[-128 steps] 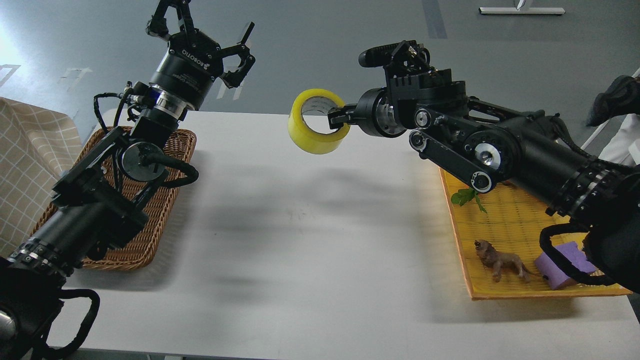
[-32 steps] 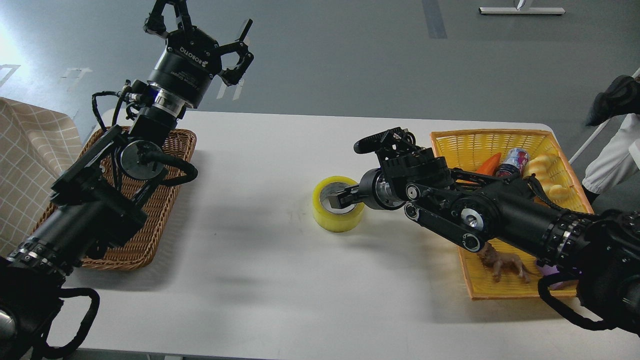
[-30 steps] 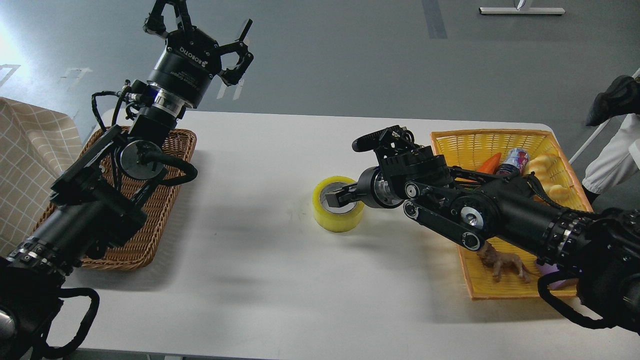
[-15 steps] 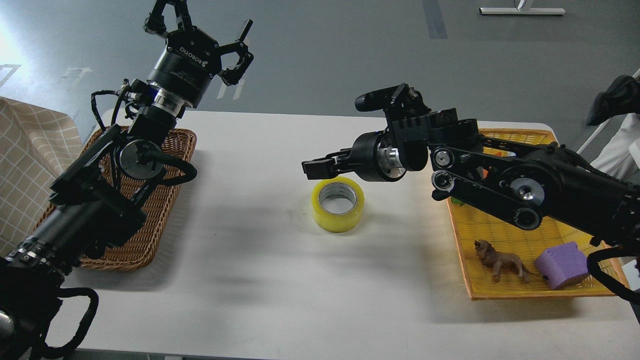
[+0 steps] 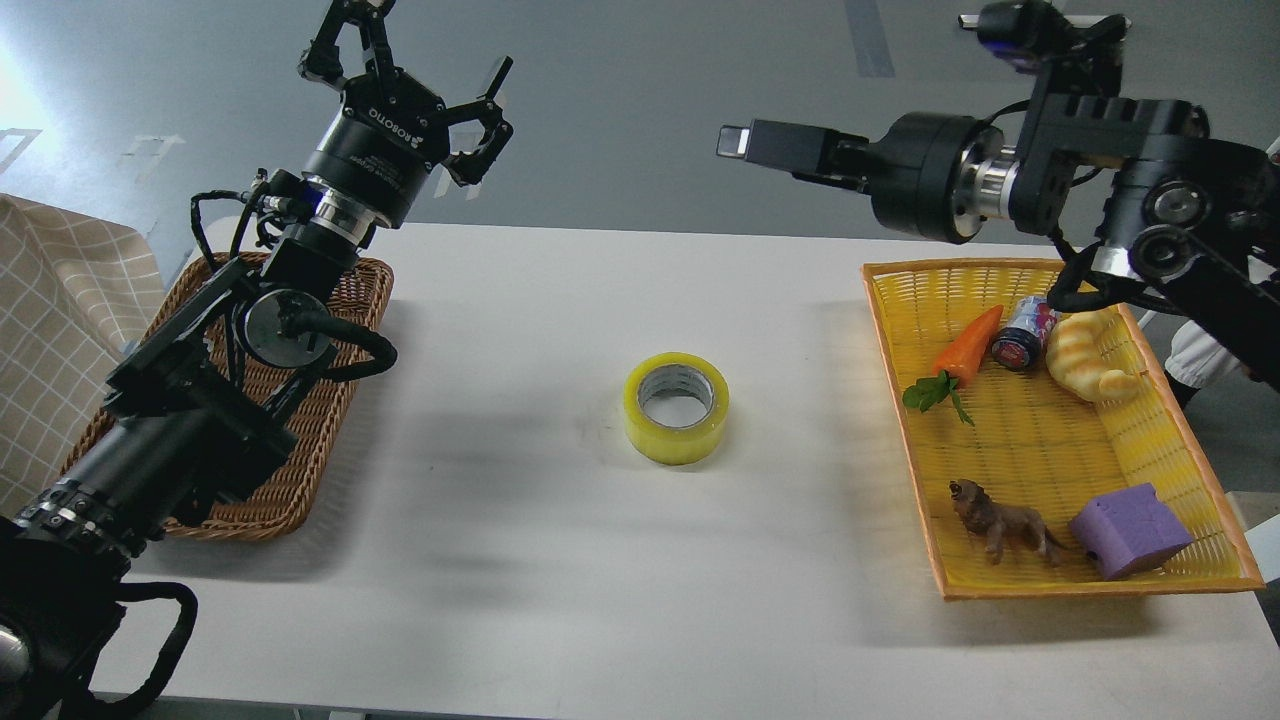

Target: Place and transfer tape with both arms

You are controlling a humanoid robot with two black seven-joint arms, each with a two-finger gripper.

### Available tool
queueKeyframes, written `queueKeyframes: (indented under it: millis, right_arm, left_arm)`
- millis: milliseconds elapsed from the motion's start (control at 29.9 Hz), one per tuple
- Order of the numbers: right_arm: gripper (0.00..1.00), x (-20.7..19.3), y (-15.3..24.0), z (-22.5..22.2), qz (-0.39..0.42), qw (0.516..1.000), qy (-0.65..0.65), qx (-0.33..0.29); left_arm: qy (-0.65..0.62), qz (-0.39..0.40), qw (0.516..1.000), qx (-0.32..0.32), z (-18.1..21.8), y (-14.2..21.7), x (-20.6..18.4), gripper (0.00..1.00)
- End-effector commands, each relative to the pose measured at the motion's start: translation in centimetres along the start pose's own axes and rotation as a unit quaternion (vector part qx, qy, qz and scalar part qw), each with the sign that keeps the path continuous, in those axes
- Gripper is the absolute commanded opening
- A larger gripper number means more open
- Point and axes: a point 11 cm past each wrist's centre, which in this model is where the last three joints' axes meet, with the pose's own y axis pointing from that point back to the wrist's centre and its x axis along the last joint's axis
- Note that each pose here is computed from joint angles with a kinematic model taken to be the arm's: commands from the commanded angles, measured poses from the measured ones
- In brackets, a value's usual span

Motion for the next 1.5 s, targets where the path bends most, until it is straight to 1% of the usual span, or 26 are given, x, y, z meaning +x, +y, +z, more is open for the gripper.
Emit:
queueKeyframes:
  millis: [0, 33, 67, 134, 200, 267, 401, 535, 601, 835, 1002, 1069, 1203, 1337, 1470]
  right_arm:
    - [0.98, 2.8, 2.8, 1.8, 0.096, 0.99, -0.093, 0.033]
    - [0.98, 3.3, 3.2, 1.9, 0.119, 0.984, -0.12, 0.05]
    - [0.98, 3.3, 3.2, 1.9, 0.119, 0.984, -0.121, 0.05]
    - [0.98, 3.9, 4.0, 2.5, 0.153, 0.973, -0.159, 0.069]
    - [0.98, 5.0, 5.8, 3.8, 0.202, 0.952, -0.212, 0.091]
    - [0.98, 5.4, 6.9, 4.5, 0.228, 0.933, -0.256, 0.115]
    - [0.97, 6.0, 8.2, 5.1, 0.255, 0.902, -0.311, 0.157]
    - [0.97, 5.7, 8.5, 6.0, 0.261, 0.876, -0.361, 0.183]
    - [0.97, 5.5, 8.4, 6.4, 0.262, 0.851, -0.403, 0.211]
    - [0.97, 4.6, 7.5, 7.5, 0.263, 0.788, -0.49, 0.263]
    - [0.97, 4.3, 7.4, 7.6, 0.261, 0.772, -0.509, 0.277]
    - [0.97, 3.8, 7.6, 8.4, 0.263, 0.748, -0.536, 0.289]
    - [0.97, 3.1, 7.3, 9.8, 0.263, 0.72, -0.571, 0.294]
    - [0.97, 2.4, 7.2, 11.2, 0.259, 0.677, -0.616, 0.31]
    - [0.97, 1.8, 6.6, 11.7, 0.251, 0.665, -0.633, 0.307]
  left_arm:
    - [-0.003, -0.001, 1.0, 0.0, 0.2, -0.1, 0.0, 0.98]
    - [-0.003, -0.002, 1.0, 0.0, 0.2, -0.1, -0.1, 0.98]
    - [-0.003, -0.002, 1.0, 0.0, 0.2, -0.1, -0.1, 0.98]
    - [-0.003, -0.003, 1.0, -0.001, 0.3, -0.2, -0.1, 0.98]
    - [-0.004, -0.004, 1.0, -0.001, 0.3, -0.3, -0.2, 0.98]
    - [-0.004, -0.003, 1.0, -0.001, 0.4, -0.3, -0.1, 0.98]
    - [-0.005, -0.003, 1.0, -0.001, 0.4, -0.3, -0.1, 0.98]
    - [-0.004, -0.003, 1.0, -0.001, 0.4, -0.3, -0.1, 0.98]
    - [-0.005, -0.004, 1.0, -0.002, 0.4, -0.3, -0.2, 0.98]
    - [-0.017, -0.005, 1.0, 0.002, 0.8, -0.1, 0.0, 0.98]
    - [-0.058, -0.018, 0.998, 0.016, 0.8, -0.2, -0.3, 0.98]
    - [-0.083, -0.027, 0.996, 0.03, 0.6, -0.2, -0.4, 0.98]
    - [-0.112, -0.032, 0.992, 0.042, 0.7, 0.0, -0.3, 0.98]
    - [-0.157, -0.047, 0.985, 0.061, 0.8, -0.2, -0.5, 0.98]
    - [-0.188, -0.06, 0.977, 0.077, 0.4, -0.3, -0.8, 0.98]
